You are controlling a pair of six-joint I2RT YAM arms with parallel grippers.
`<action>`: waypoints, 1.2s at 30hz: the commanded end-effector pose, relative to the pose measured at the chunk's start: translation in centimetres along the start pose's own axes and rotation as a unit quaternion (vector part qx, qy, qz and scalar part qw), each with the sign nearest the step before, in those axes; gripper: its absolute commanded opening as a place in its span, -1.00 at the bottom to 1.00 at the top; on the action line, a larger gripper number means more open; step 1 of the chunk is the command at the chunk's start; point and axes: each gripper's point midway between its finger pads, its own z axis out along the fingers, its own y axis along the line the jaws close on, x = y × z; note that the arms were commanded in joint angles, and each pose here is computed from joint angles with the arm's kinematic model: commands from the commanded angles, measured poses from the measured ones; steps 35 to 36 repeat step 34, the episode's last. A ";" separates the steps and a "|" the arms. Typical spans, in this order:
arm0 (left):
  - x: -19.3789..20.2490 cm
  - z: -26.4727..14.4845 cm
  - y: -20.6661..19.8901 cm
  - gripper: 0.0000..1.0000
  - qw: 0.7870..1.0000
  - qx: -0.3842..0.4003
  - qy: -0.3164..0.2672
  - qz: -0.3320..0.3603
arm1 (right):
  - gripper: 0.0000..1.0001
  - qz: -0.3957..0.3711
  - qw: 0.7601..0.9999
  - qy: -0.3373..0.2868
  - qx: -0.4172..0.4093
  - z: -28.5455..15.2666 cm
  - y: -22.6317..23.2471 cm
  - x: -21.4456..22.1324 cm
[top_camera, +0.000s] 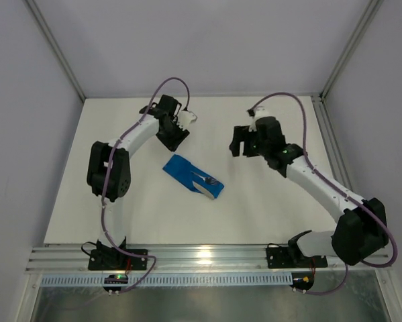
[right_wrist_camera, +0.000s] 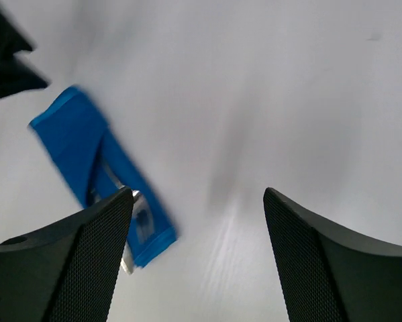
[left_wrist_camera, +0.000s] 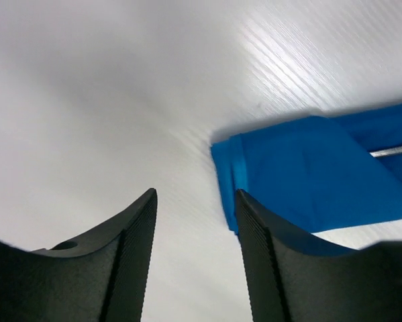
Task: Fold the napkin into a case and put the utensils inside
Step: Reset both arms
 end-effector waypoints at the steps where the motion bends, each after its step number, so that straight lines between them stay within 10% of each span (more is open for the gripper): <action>1: -4.8 -6.1 3.5 0.07 0.992 -0.097 -0.079 -0.031 | 0.65 0.159 0.985 -0.007 0.072 -1.5 -7.8 -1.0; 7: -5.3 -11.5 9.2 0.98 0.959 -0.231 -0.125 -0.103 | 0.71 0.252 0.935 -0.012 0.249 -4.6 -19.7 -0.4; 14: 3.6 -15.0 17.5 0.98 0.916 -0.298 -0.101 -0.251 | 0.74 0.292 0.884 0.025 0.364 -8.1 -26.1 2.4; 23: 15.3 -15.9 18.8 0.98 0.876 -0.330 -0.046 -0.348 | 0.75 0.281 0.887 0.013 0.366 -8.5 -25.9 3.8; 36: 17.2 -15.5 16.4 0.98 0.879 -0.310 -0.042 -0.360 | 0.72 0.258 0.905 -0.010 0.339 -8.4 -25.2 3.6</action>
